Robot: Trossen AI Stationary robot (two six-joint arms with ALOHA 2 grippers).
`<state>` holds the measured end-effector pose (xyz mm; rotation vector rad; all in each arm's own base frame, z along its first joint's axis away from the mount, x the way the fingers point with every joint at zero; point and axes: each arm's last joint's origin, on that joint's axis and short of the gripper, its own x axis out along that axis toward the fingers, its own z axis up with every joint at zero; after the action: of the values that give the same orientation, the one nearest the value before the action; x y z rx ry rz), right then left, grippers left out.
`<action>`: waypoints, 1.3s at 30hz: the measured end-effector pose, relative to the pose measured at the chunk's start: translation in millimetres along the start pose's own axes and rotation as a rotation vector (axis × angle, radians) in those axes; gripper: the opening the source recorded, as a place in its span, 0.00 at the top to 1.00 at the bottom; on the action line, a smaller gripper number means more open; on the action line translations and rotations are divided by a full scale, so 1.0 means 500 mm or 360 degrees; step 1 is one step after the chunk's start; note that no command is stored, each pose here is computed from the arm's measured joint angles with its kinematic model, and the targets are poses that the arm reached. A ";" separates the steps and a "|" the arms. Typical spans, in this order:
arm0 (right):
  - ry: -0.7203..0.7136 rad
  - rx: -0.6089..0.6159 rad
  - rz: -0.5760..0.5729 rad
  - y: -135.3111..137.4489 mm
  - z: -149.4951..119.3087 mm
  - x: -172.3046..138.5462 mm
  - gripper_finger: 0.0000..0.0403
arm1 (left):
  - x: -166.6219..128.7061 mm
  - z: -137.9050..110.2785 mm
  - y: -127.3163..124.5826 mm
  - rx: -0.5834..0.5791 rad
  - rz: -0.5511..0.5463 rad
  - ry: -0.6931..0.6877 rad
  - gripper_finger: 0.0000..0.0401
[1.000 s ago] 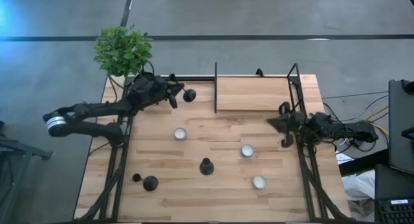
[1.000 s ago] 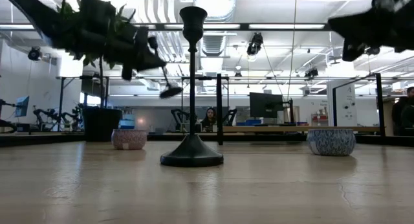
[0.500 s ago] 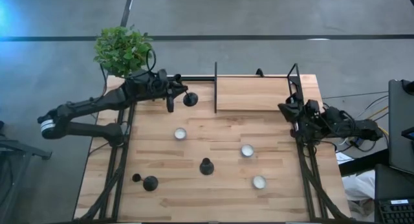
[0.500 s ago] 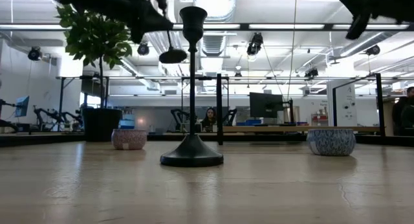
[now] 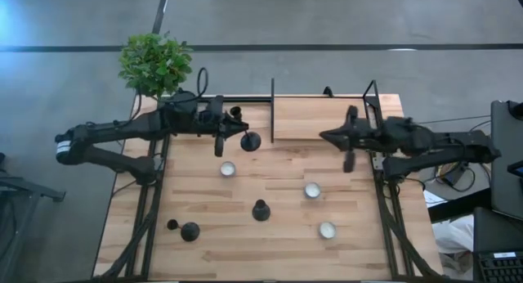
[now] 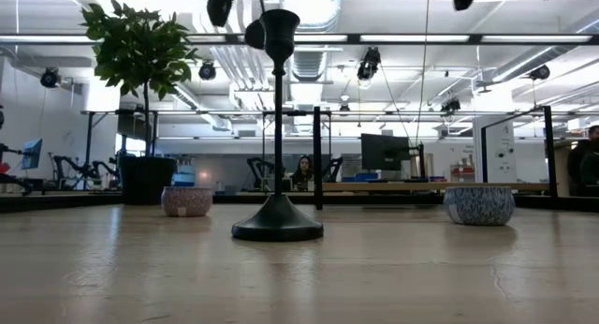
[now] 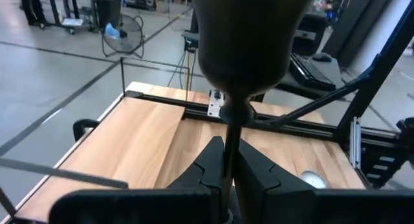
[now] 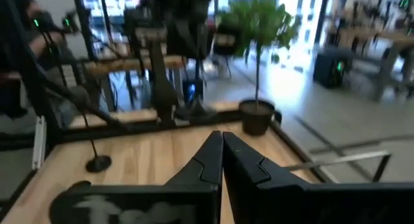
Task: Pick & Place candle stick holders
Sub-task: Put the top black candle holder on the shelf
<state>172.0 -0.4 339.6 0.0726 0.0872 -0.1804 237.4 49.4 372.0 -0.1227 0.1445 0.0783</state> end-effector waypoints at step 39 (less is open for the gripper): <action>0.0225 0.0005 -0.0114 0.041 0.056 0.272 0.74 | 0.156 0.098 -0.009 0.0357 -0.0236 0.0156 0.95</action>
<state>311.1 -6.3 356.3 0.0851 0.2308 -0.2470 321.6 56.6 409.2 0.0867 0.2404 -0.0919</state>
